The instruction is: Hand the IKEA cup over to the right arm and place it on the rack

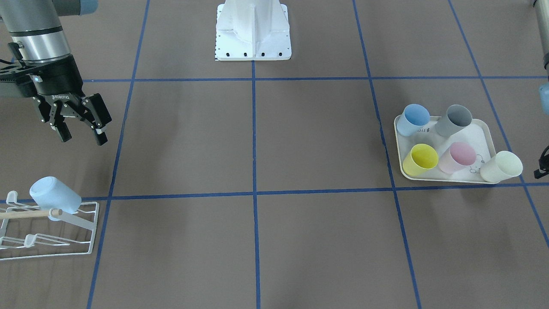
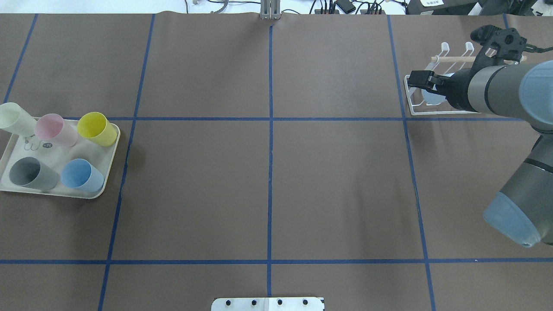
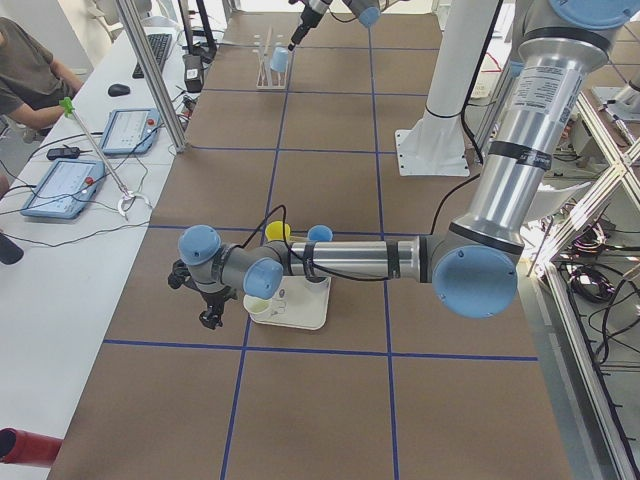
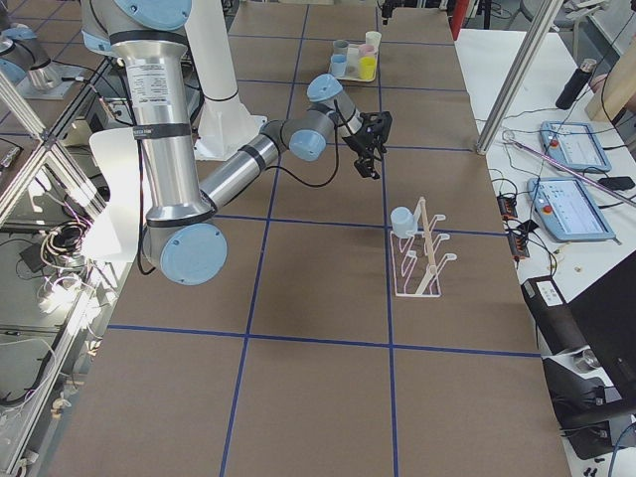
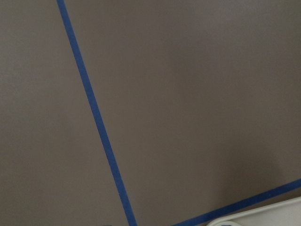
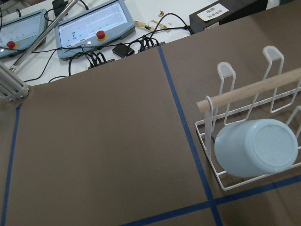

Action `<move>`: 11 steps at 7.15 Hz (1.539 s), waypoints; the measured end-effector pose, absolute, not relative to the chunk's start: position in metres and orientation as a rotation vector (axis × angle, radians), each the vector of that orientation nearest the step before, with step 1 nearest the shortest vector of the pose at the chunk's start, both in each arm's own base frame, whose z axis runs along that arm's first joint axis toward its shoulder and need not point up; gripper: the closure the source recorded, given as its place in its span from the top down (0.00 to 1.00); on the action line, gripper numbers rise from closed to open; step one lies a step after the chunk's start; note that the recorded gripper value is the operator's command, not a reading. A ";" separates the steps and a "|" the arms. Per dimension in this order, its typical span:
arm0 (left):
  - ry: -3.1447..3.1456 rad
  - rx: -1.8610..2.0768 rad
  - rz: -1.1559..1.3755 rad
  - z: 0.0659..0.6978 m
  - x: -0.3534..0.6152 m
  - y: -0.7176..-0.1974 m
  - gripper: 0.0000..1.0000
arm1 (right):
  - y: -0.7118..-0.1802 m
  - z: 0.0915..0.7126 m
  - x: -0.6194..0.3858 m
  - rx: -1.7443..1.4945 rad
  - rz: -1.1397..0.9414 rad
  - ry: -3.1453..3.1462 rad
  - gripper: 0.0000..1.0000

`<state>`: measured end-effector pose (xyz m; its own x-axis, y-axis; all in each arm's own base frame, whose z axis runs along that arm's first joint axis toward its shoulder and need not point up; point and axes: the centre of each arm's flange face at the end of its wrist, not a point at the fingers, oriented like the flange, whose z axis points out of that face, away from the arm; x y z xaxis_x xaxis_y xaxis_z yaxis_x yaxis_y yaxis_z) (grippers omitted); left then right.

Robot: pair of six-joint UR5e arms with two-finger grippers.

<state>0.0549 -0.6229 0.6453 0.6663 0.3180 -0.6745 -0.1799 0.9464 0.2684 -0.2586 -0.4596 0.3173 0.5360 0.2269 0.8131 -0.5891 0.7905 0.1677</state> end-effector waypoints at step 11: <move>0.802 0.143 0.388 0.650 0.115 -0.604 0.00 | -0.454 0.319 -0.261 0.379 0.465 -0.917 1.00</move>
